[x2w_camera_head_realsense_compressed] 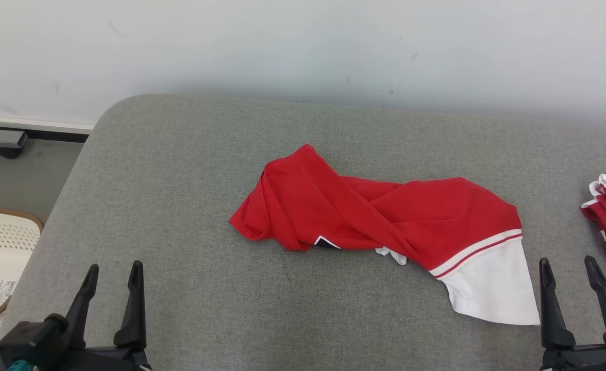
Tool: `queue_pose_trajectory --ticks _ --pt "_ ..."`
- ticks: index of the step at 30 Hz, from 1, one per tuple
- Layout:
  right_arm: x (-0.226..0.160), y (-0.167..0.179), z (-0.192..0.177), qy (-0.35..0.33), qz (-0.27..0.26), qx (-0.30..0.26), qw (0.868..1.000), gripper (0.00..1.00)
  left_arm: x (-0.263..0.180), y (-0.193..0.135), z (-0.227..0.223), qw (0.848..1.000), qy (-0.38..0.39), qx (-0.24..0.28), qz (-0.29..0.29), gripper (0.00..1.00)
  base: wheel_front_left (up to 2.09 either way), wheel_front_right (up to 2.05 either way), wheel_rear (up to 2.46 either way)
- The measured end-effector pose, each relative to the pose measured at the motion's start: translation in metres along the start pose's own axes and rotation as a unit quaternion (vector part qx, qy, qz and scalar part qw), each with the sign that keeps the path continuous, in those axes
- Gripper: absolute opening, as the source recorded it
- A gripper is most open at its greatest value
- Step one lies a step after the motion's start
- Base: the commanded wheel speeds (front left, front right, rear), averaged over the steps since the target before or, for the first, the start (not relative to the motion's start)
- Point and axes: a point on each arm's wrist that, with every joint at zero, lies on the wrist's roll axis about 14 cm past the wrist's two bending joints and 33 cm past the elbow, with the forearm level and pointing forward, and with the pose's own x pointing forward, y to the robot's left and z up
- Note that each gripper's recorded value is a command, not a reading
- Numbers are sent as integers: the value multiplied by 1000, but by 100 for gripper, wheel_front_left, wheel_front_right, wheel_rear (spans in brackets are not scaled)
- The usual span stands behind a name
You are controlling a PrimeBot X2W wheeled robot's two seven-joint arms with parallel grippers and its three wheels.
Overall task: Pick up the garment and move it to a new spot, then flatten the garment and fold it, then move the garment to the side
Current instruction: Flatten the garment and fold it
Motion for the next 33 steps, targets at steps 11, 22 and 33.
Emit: queue_pose_trajectory --ticks 11,22,33 --pt "-3 -2 -4 1 -2 -7 1000 100 -4 0 -4 1000 9 7 -3 100 0 0 0" --pt "-12 -22 -4 11 -30 -23 999 100 -7 -12 -10 999 21 6 -25 100 0 0 0" --pt "-12 -33 -15 74 -49 -13 996 100 23 -50 -6 995 39 17 -94 100 0 0 0"
